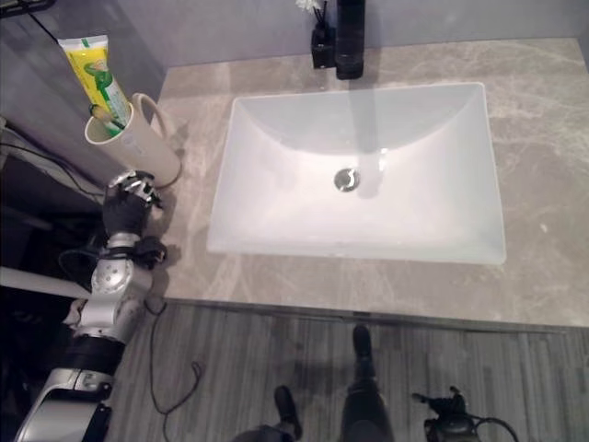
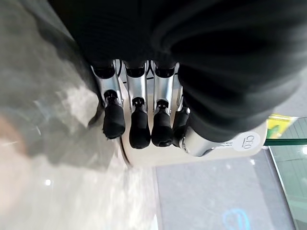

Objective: Put brush and paste in cup on sink, flatten towel.

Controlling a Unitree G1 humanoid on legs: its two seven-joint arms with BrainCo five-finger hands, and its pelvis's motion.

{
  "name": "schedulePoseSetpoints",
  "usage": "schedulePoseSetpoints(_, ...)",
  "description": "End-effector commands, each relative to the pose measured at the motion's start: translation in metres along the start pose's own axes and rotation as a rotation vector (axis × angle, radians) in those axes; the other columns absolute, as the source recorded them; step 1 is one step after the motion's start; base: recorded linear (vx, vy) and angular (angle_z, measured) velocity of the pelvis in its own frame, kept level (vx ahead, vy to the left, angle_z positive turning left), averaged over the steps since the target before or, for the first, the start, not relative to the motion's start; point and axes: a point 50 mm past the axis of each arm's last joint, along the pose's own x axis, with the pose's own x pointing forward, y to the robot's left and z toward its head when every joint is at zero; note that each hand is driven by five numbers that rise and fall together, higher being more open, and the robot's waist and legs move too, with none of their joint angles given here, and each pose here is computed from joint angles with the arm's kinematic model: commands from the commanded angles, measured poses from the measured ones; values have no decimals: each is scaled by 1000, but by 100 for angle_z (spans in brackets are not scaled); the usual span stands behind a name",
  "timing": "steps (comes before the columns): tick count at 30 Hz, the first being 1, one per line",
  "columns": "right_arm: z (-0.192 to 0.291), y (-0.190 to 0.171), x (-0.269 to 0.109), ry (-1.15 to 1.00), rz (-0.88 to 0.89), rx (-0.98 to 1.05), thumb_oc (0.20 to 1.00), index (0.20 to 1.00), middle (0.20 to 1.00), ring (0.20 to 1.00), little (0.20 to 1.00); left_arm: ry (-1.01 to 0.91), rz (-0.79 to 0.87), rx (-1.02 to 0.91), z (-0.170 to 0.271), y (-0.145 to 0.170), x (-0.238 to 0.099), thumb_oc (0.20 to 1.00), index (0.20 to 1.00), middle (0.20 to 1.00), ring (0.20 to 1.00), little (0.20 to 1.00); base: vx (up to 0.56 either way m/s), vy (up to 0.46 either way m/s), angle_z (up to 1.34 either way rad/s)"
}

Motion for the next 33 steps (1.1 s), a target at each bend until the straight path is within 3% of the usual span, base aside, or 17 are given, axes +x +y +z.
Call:
schedulePoseSetpoints(1,-3,14,-4,0,16,10,1000,1000,1000,1000,1000,15,73,19,-1,23,1,200,200,200,200,200,0,0,0)
schedulePoseSetpoints(8,-3,14,-5,-10,20,18,1000,1000,1000,1000,1000,17,20,46,-3,26,-14,200,200,200,200,200,0,0,0)
schedulePoseSetpoints(16,6,22,-8,-76,49,3,1000,1000,1000,1000,1000,28,201,89,-2,64,-9,200,200,200,200,200,6,5,-1)
schedulePoseSetpoints(33,25,25,-7,-138,46,6,1000,1000,1000,1000,1000,-75,170,116,30,44,31,200,200,200,200,200,4,0,-3)
